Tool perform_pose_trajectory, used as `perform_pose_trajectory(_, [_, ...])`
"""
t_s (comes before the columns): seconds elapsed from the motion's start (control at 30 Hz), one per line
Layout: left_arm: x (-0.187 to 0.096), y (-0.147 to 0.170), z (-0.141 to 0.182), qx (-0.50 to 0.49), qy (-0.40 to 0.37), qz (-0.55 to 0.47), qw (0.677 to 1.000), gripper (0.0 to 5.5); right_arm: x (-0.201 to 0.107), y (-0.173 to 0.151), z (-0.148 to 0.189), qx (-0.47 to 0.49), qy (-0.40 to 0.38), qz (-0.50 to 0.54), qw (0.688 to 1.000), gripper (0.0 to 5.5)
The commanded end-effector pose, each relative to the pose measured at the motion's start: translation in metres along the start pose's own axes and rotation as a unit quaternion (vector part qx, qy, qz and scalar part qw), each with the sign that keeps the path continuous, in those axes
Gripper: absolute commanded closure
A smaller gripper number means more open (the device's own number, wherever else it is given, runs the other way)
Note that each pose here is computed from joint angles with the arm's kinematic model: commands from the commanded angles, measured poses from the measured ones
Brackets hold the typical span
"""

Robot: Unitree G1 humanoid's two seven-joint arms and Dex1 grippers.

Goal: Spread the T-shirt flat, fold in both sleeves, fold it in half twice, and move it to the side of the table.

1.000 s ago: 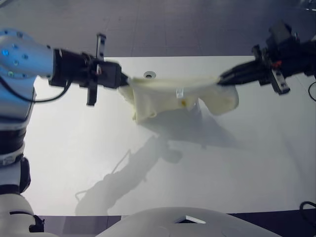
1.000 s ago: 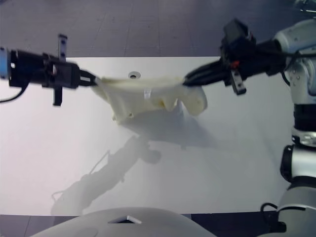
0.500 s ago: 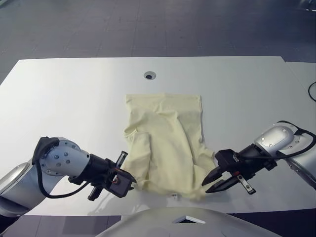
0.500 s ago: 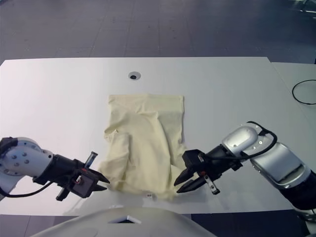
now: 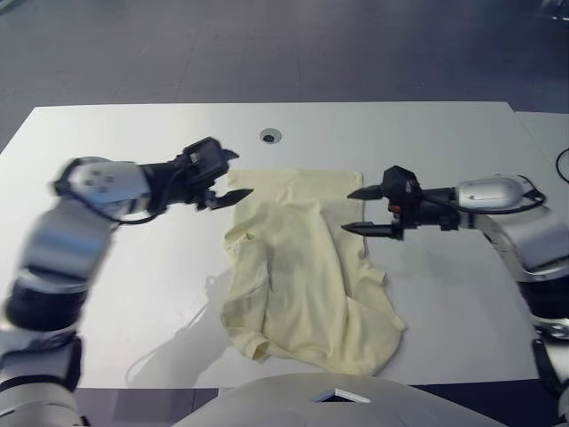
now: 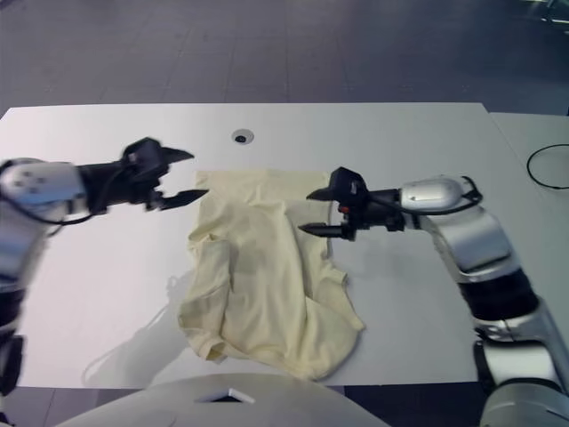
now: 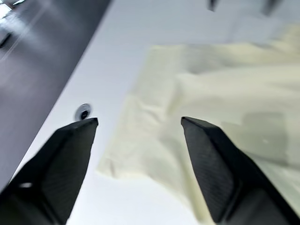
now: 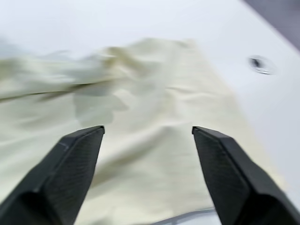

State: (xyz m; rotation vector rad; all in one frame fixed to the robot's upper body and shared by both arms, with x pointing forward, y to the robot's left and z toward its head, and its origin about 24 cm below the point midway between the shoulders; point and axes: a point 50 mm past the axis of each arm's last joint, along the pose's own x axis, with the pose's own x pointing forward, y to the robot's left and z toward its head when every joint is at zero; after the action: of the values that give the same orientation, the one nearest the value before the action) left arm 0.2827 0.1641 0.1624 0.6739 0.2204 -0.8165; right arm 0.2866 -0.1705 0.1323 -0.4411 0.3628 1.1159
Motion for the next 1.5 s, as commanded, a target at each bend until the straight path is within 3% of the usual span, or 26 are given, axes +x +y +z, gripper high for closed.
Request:
perform_pose_trajectory(0.03, [0.042,0.01,-0.03,0.036,0.06,0.037,0.997,1.37,0.027,-0.051,-0.009,-0.04,0.028,-0.124,0.991,1.33])
perform_pose_trajectory(0.13, [0.064,0.024,-0.046,0.053,0.098,0.032,0.993,0.81,0.038,-0.075,-0.015,-0.051,0.048,-0.174,0.982,0.79])
perform_pose_trajectory(0.27, [0.078,0.034,-0.059,0.058,0.13,0.004,0.99,0.15,0.051,-0.083,-0.02,-0.06,0.07,-0.18,0.979,0.16])
perform_pose_trajectory(0.47, [0.093,0.032,-0.082,0.071,0.179,-0.027,0.981,0.11,0.065,-0.079,-0.04,-0.075,0.135,-0.162,0.975,0.11])
perform_pose_trajectory(0.63, [0.105,0.034,-0.082,0.087,0.201,0.004,0.976,0.11,0.066,-0.084,-0.052,-0.105,0.219,-0.215,0.946,0.11])
perform_pose_trajectory(0.87, [0.113,0.05,-0.065,0.1,0.185,0.114,0.971,0.11,0.058,-0.103,-0.036,-0.153,0.22,-0.363,0.892,0.11])
perform_pose_trajectory(1.0, [0.114,0.067,-0.032,0.037,0.066,0.189,0.979,0.11,0.058,-0.109,-0.013,-0.133,0.137,-0.393,0.899,0.11])
perform_pose_trajectory(1.13, [0.103,0.08,-0.02,-0.003,-0.016,0.212,0.977,0.11,0.054,-0.112,0.005,-0.124,0.057,-0.393,0.909,0.11])
perform_pose_trajectory(1.23, [0.083,0.081,-0.038,0.013,-0.012,0.181,0.983,0.11,0.048,-0.109,0.016,-0.114,-0.015,-0.364,0.924,0.11])
perform_pose_trajectory(1.33, [0.057,0.051,-0.056,-0.031,0.006,0.146,0.989,0.11,0.036,-0.084,0.013,-0.062,-0.073,-0.294,0.951,0.11])
perform_pose_trajectory(1.5, [-0.004,-0.026,-0.043,-0.242,0.016,0.075,0.967,0.11,0.016,-0.02,-0.01,0.051,-0.097,-0.23,0.967,0.11])
